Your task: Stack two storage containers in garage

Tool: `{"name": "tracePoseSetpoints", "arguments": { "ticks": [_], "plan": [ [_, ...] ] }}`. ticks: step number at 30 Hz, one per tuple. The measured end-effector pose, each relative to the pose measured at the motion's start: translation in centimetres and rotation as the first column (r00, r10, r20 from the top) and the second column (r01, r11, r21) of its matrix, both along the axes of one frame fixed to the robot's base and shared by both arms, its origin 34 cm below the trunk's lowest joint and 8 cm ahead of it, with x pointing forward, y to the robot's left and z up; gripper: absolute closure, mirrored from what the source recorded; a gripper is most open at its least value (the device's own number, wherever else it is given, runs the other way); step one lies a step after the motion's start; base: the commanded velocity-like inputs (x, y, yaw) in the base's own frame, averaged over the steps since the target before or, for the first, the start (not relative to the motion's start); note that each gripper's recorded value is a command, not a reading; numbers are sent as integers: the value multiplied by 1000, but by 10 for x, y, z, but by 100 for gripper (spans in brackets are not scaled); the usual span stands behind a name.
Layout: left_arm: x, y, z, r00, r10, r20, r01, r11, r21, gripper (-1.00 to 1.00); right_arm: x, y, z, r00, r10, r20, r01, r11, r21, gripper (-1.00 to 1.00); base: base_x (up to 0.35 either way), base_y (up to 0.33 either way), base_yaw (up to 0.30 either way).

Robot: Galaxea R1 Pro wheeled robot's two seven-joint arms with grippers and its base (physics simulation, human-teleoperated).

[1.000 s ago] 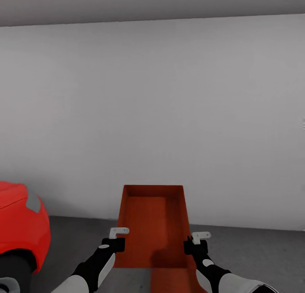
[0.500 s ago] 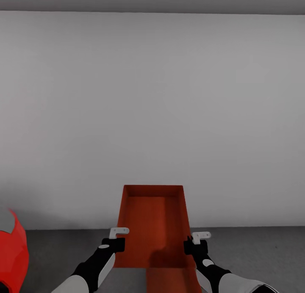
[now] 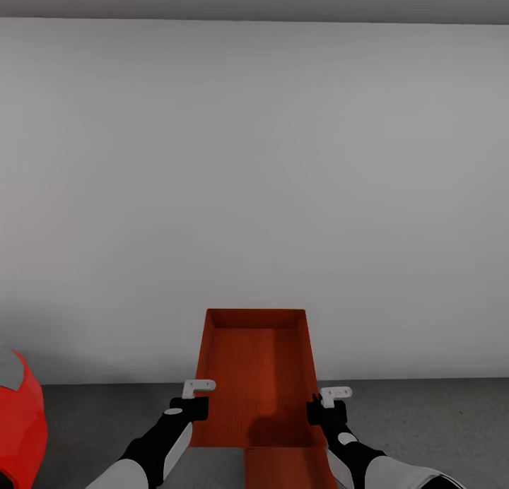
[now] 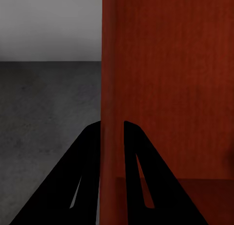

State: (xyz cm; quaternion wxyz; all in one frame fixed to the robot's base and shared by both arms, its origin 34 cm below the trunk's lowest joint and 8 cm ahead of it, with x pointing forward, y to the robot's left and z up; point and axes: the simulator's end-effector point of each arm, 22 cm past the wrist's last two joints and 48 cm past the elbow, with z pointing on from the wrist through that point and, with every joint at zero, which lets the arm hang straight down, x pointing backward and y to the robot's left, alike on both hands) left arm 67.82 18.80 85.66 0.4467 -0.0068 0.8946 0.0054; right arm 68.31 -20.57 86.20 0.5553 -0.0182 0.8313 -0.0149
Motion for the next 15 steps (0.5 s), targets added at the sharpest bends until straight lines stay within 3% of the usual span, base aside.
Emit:
{"name": "tracePoseSetpoints", "arguments": {
  "ticks": [3,15],
  "plan": [
    [0,0,0,1000,0,0,0,1000,0,100,0,0,0,1000,-1,0,1,1000,0,100,0,0,0],
    [0,0,0,1000,0,-1,0,1000,-1,100,0,0,0,1000,0,-1,0,1000,-1,100,-149,-223,0]
  ]
}}
